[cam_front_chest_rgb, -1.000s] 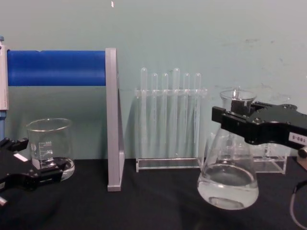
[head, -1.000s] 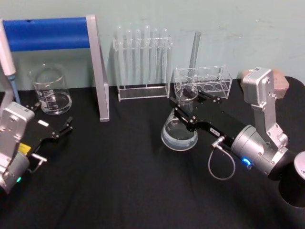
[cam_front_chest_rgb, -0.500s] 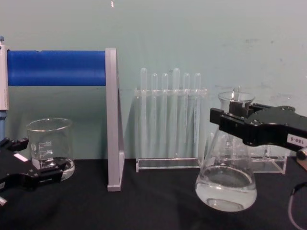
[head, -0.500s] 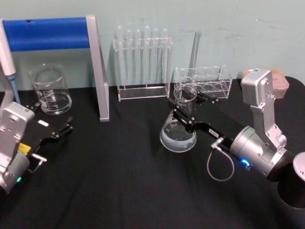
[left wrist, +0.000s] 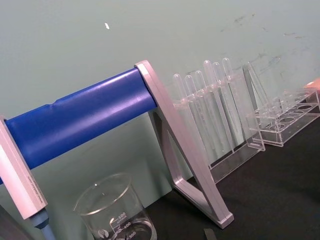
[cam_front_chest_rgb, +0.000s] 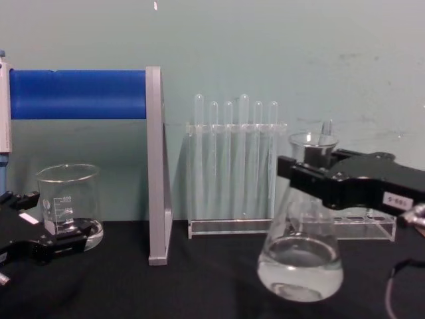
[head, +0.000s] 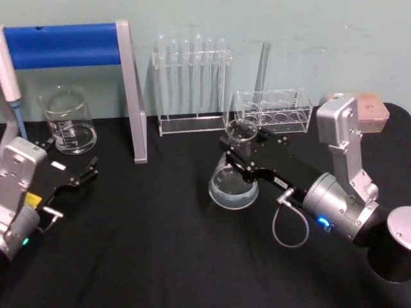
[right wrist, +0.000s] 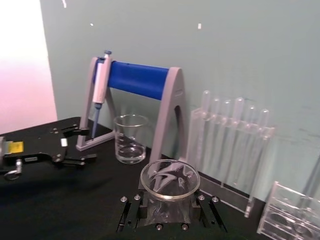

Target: Grasp the erlenmeyer flask with one hand, shake it three times, then place it back.

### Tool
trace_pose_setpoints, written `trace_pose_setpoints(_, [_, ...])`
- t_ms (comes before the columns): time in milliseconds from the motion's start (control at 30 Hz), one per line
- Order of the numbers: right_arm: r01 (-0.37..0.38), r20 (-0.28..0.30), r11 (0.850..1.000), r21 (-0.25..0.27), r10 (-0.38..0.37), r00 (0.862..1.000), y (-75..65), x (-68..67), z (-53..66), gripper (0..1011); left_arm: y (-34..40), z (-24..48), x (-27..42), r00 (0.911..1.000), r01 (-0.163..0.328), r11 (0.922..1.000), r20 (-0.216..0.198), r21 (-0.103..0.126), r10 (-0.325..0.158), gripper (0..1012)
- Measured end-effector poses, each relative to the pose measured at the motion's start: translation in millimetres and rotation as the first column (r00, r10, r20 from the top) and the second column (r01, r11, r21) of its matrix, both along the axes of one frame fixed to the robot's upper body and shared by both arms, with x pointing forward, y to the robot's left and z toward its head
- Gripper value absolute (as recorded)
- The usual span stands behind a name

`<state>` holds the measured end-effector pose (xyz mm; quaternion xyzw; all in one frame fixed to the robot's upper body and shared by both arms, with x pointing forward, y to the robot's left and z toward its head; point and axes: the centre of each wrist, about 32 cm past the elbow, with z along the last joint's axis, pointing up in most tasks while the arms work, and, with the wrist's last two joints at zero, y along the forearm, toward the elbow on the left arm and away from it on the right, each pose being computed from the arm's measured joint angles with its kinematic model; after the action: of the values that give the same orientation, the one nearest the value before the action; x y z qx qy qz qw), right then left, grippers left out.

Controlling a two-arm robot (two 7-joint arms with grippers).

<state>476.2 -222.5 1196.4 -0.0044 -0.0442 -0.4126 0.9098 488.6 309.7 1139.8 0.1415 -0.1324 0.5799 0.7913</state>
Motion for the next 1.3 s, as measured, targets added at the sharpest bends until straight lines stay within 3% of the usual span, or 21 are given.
trace_pose_setpoints(333, [-0.126, -0.01, 0.992, 0.002, 0.126, 0.992, 27.3, -8.0, -2.1, 450, 0.0, 0.0, 0.0, 1.0, 0.0, 1.0, 0.0, 0.0, 0.0, 1001])
trace_pose_setpoints(767, [-0.296, -0.021, 0.955, 0.0, 0.296, 0.955, 57.2, -22.7, -2.4, 450, 0.0, 0.0, 0.0, 1.0, 0.0, 1.0, 0.0, 0.0, 0.0, 1001])
trace_pose_setpoints(967, [-0.322, -0.025, 0.947, -0.001, 0.322, 0.947, 61.5, -25.5, -3.1, 450, 0.0, 0.0, 0.0, 1.0, 0.0, 1.0, 0.0, 0.0, 0.0, 1001])
trace_pose_setpoints(1100, [-0.304, -0.024, 0.953, -0.002, 0.304, 0.952, 60.0, -24.4, -3.4, 450, 0.0, 0.0, 0.0, 1.0, 0.0, 1.0, 0.0, 0.0, 0.0, 1001])
trace_pose_setpoints(1300, [-0.217, -0.015, 0.976, -0.004, 0.217, 0.976, 47.8, -16.4, -3.4, 450, 0.0, 0.0, 0.0, 1.0, 0.0, 1.0, 0.0, 0.0, 0.0, 1001])
